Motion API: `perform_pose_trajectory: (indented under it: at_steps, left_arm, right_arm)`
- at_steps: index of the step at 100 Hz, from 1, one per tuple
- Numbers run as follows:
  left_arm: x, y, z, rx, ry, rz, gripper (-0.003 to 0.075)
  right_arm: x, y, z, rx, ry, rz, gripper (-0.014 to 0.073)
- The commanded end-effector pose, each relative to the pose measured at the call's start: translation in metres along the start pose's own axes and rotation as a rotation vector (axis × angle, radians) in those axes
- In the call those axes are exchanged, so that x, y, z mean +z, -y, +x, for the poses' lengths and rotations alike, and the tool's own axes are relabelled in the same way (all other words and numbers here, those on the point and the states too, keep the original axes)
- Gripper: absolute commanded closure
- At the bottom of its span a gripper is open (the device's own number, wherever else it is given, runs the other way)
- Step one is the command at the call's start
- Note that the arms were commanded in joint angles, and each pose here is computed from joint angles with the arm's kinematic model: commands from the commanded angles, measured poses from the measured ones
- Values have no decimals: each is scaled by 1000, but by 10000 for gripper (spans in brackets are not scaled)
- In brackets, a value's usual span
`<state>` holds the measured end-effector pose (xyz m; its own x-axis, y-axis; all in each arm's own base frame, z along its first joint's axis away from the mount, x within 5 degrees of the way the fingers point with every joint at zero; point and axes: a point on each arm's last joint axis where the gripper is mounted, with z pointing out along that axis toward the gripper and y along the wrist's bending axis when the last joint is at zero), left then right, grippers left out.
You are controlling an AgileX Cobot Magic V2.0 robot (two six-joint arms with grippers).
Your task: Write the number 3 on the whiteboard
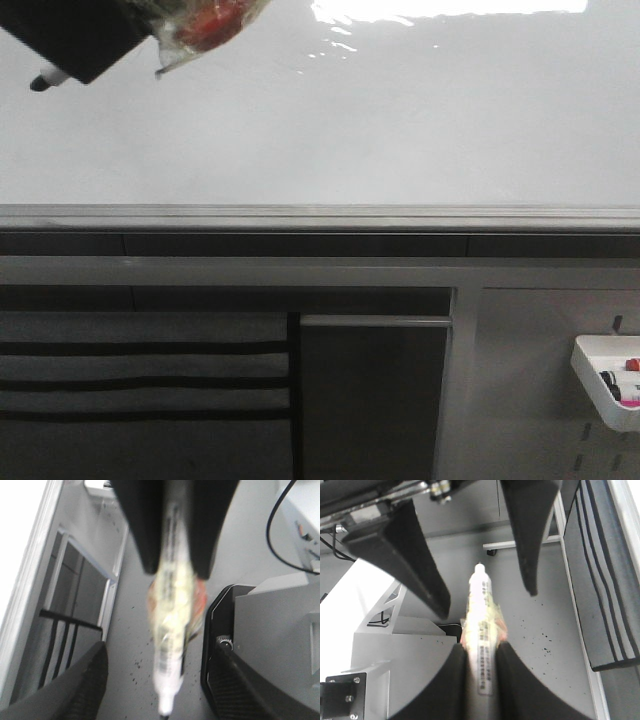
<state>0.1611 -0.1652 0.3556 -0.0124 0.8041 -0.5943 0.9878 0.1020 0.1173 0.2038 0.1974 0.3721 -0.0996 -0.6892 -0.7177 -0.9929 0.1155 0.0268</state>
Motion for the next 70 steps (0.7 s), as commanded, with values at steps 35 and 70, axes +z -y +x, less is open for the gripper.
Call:
perform_pose_trajectory:
  at_steps: [35,70]
  left_arm:
    - [-81,-4,14,-272,206,-347,300]
    - [-80,19,52,-425,289,-481,300]
  right_arm:
    - [-67,11,8,193,37,313,610]
    - [-98,-6,56,535,211,616,610]
